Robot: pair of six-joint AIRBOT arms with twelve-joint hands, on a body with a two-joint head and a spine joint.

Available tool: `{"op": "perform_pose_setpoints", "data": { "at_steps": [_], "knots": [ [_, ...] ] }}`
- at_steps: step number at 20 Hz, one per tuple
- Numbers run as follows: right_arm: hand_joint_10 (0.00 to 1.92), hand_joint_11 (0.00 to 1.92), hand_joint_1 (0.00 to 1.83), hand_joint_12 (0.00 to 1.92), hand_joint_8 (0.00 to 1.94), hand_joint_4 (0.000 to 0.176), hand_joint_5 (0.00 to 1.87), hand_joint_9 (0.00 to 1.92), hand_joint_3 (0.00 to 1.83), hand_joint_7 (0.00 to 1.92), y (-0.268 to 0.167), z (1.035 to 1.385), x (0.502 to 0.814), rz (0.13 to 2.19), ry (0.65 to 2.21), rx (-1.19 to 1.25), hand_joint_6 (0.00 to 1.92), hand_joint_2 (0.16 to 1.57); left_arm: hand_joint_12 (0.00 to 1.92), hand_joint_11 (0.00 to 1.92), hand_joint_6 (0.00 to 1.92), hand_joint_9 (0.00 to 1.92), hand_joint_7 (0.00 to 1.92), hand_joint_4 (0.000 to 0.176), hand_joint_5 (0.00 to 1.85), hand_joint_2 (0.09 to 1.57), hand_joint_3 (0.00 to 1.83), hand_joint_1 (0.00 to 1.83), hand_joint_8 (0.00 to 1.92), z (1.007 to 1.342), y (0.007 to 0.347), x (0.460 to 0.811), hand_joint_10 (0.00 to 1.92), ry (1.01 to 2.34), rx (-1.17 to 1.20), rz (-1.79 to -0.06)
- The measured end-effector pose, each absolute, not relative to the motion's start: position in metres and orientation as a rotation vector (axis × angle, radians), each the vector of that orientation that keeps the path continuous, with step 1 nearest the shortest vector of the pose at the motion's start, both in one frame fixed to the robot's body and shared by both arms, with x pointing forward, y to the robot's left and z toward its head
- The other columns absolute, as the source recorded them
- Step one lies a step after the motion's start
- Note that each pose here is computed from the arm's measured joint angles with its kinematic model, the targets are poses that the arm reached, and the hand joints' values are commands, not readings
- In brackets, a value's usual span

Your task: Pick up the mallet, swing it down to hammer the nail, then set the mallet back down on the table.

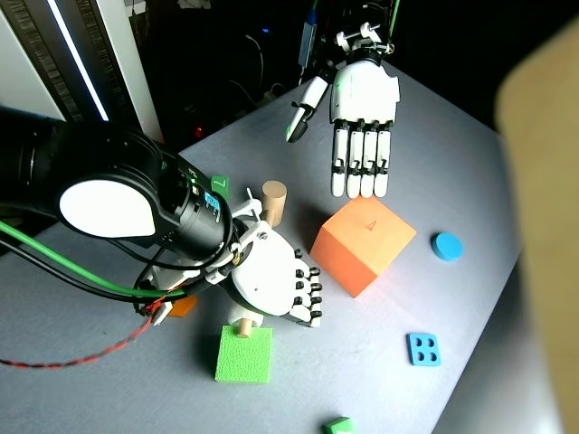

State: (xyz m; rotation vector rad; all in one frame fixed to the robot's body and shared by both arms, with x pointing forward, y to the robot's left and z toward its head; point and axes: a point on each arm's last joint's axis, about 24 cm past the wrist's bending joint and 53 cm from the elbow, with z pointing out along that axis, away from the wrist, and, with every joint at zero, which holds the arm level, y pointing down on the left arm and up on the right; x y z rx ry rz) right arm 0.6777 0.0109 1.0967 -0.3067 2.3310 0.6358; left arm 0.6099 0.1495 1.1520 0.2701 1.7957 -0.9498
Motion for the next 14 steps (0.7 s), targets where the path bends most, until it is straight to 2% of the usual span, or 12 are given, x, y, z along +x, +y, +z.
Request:
{"op": "perform_pose_setpoints", "data": {
  "at_steps": [14],
  "knots": [
    [0.0, 0.0, 1.27, 0.0, 0.0, 0.0, 0.0, 0.0, 0.0, 0.0, 0.0098, 1.0897, 0.6788, 0.63, 2.34, -0.303, 0.0, 0.95, 0.0, 0.0, 0.0, 0.0, 0.0, 0.0, 0.0, 1.18, 0.0, 0.0, 0.0, 1.1493, 0.1461, 0.615, 0.0, 1.79, 0.269, -0.951]
  ]
}}
